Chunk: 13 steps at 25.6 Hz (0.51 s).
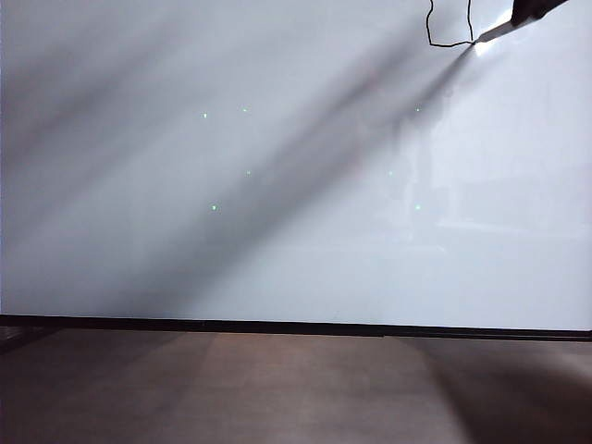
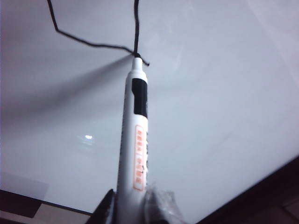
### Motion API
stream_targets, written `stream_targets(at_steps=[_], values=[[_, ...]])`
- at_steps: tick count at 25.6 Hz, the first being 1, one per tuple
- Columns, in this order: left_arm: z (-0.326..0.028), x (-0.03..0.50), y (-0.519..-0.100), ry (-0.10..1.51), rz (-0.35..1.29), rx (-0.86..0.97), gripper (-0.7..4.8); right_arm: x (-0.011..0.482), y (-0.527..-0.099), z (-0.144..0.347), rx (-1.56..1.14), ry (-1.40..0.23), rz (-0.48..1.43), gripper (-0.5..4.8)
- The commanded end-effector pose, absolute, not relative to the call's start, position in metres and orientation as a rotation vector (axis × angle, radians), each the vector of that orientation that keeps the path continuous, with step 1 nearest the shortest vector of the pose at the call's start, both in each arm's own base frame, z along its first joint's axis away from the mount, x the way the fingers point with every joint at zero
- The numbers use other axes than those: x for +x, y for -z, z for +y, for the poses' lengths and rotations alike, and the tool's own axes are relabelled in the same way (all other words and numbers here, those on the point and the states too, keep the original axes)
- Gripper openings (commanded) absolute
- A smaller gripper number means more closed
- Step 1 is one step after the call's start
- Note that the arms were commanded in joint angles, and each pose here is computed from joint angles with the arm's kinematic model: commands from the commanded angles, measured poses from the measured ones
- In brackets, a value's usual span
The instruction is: Reach to the right to find the marker pen, pick it up, and write the number 0 on the whiteboard.
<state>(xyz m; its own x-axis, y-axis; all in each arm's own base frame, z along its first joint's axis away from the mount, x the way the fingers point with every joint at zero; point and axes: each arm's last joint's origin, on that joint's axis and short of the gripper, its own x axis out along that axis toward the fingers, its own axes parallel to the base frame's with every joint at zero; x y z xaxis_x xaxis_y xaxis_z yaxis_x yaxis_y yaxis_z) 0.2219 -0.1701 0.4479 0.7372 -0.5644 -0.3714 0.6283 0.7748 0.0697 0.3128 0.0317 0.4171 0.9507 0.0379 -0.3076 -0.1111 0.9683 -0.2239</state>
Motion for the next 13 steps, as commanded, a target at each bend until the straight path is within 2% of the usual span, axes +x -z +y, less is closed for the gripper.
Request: stream_targets(at_steps=[1,3,6,8,13], values=[[-0.163,0.213,-0.463,0.663,0.252,0.166,-0.05,0.267,-0.459,0.030,-0.218,-0.067,0.140,-0.05],[-0.160,0.208,-0.475,0.674,0.164,0.132,-0.06,0.233,-0.482,0.026,-0.205,-0.050,0.031,-0.05],[-0.162,0.202,-0.486,0.857,0.077,0.083,-0.06,0.172,-0.512,0.017,-0.185,0.034,-0.122,-0.05],[-0.165,0.201,-0.489,0.955,0.066,0.030,-0.05,0.140,-0.522,0.010,-0.170,0.105,-0.187,-0.05],[-0.181,0.191,-0.491,1.046,0.023,0.016,-0.06,0.094,-0.528,0.000,-0.165,0.172,-0.242,-0.05]])
